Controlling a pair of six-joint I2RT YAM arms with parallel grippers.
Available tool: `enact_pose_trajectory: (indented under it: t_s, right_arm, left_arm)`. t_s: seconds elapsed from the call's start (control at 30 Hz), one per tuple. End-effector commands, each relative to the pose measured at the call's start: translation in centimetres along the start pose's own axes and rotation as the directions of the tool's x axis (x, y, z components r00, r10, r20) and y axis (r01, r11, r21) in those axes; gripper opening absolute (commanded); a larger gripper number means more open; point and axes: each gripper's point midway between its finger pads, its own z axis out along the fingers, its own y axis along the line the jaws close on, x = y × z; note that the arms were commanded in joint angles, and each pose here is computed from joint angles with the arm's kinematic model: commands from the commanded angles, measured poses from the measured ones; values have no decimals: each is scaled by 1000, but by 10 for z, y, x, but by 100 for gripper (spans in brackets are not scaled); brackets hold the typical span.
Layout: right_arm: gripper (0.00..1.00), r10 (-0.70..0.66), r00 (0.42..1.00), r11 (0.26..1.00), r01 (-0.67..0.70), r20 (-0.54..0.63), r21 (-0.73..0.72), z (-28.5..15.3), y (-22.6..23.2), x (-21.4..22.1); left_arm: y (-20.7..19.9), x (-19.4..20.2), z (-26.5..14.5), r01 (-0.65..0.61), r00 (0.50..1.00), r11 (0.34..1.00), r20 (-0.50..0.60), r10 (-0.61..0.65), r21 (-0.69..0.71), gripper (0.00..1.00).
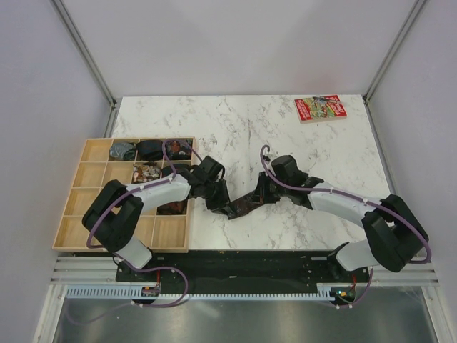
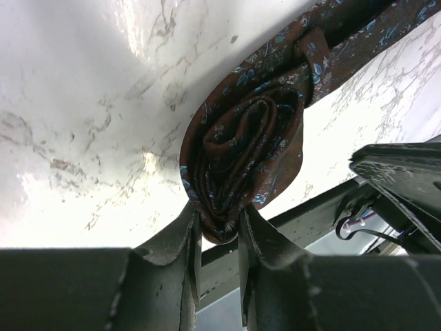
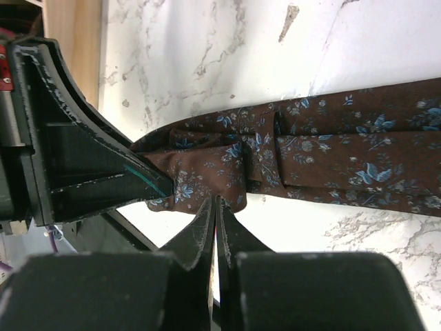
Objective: Roll the ties
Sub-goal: Roll the tie at the center of the board.
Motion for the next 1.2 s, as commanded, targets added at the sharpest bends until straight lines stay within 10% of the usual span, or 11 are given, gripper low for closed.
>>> enact_pose_trajectory:
  t_s: [0.0, 1.17]
  right_arm:
    - [6, 3, 999, 1000, -3, 33, -6, -7, 8, -10]
    - [3, -37, 995, 998, 32, -98, -51, 66, 30, 23]
  left_arm:
    - [-9, 1, -16, 2, 1000, 1000, -5, -2, -1, 14]
    - [-46, 2, -48, 45, 996, 995, -86, -37, 94, 14]
